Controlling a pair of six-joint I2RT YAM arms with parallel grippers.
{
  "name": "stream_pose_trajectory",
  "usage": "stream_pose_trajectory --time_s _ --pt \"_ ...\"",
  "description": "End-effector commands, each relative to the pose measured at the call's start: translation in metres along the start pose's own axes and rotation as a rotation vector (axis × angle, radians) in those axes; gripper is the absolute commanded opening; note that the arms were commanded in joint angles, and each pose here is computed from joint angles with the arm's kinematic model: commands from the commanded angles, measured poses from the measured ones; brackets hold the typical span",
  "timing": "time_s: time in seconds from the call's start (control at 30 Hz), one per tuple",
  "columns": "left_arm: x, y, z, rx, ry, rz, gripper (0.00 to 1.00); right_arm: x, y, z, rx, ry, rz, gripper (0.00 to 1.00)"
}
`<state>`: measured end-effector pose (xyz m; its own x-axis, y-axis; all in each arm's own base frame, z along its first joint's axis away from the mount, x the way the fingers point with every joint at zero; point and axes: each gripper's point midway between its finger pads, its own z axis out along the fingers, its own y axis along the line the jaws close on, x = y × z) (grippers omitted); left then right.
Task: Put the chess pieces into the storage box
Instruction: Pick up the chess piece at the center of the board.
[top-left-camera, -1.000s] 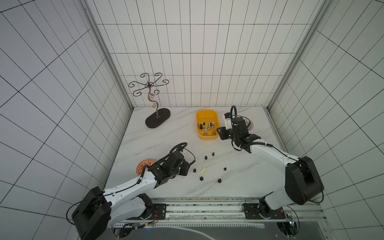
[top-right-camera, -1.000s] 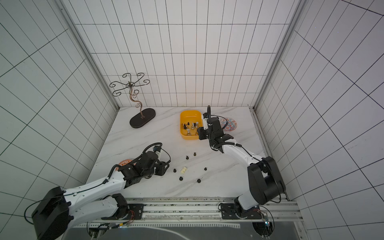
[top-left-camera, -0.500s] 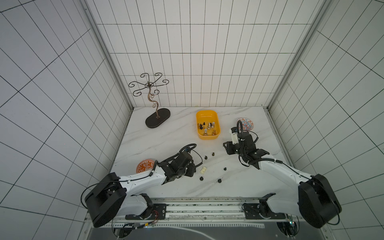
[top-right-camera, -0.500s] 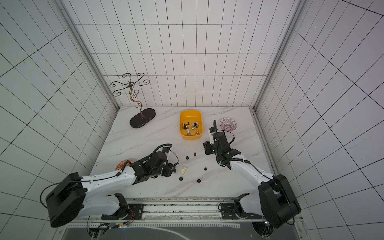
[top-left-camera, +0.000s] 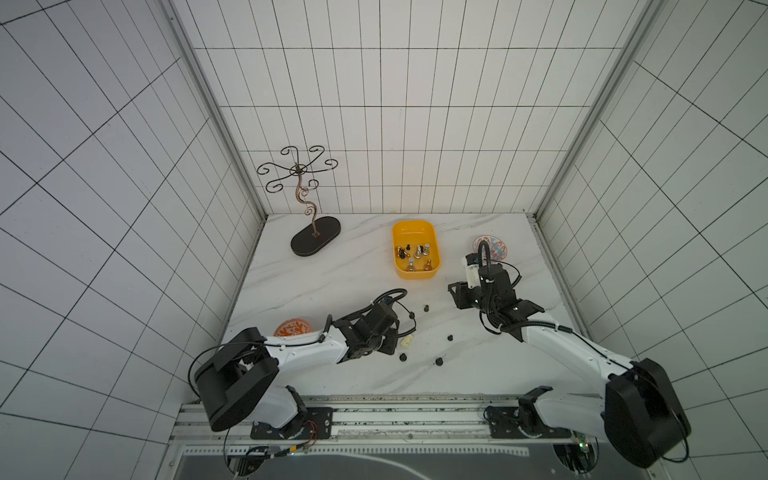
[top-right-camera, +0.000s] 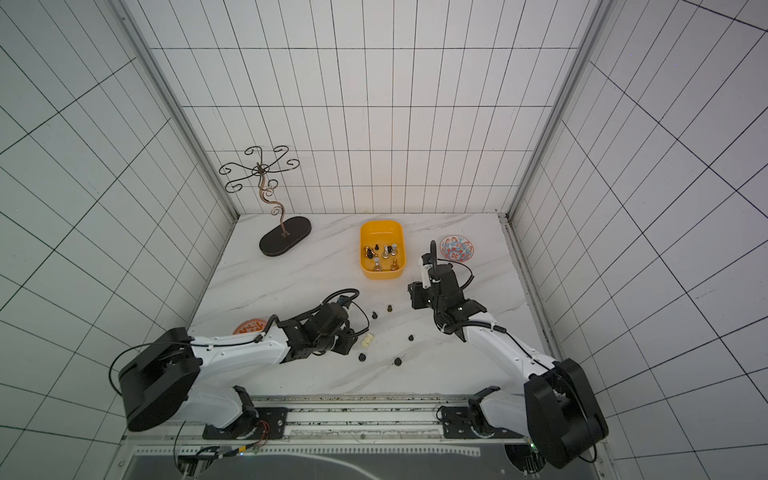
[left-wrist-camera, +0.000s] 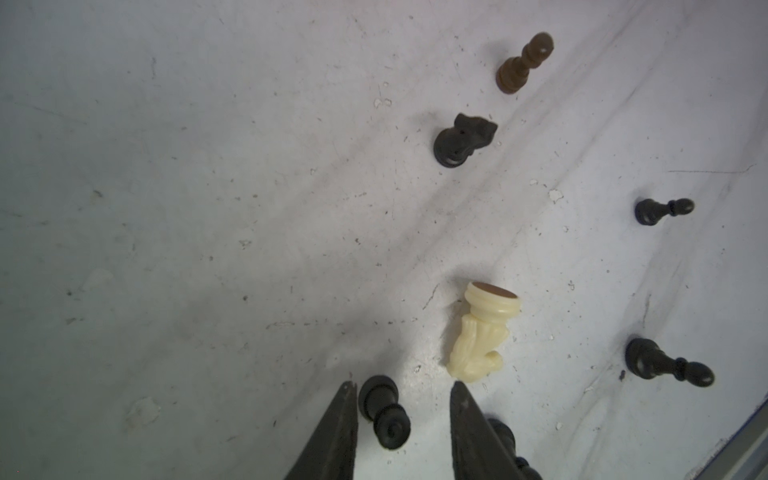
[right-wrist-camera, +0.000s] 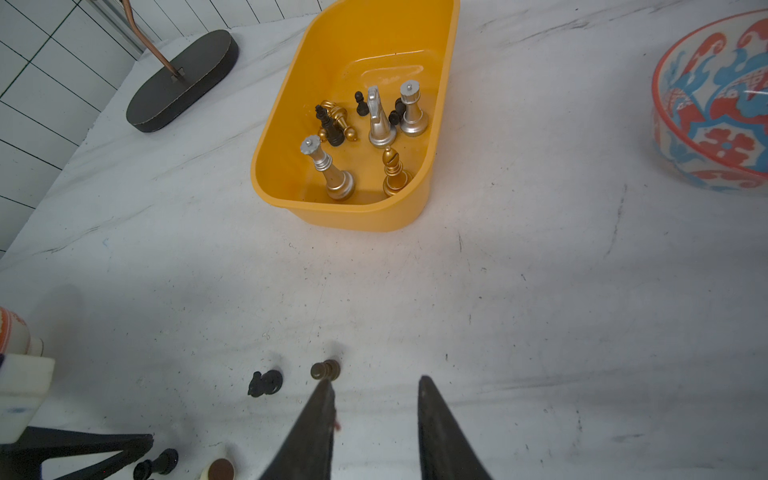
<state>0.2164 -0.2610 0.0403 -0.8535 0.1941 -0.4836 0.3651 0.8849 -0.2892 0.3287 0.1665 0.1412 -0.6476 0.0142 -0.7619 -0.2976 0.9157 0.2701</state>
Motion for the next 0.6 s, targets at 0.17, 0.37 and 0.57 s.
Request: stream_pose_trajectory --time_s 0.17,0.37,0.57 --pt "-0.0075 0.0018 0.0019 -0.037 -0.023 0.03 0.3 0.0146 -0.0161 -0.0057 0.058 0.024 0.005 0.34" --pt "-0.0049 0.0053 0.0075 -0.058 -0.014 0.039 0.2 0.0159 -0.0171 -0.0051 0.059 0.029 0.011 0.34" --pt "-0.0097 0.003 0.0051 -0.059 -0.022 0.053 0.1 0.014 -0.019 -0.0065 0.071 0.029 0.005 0.34"
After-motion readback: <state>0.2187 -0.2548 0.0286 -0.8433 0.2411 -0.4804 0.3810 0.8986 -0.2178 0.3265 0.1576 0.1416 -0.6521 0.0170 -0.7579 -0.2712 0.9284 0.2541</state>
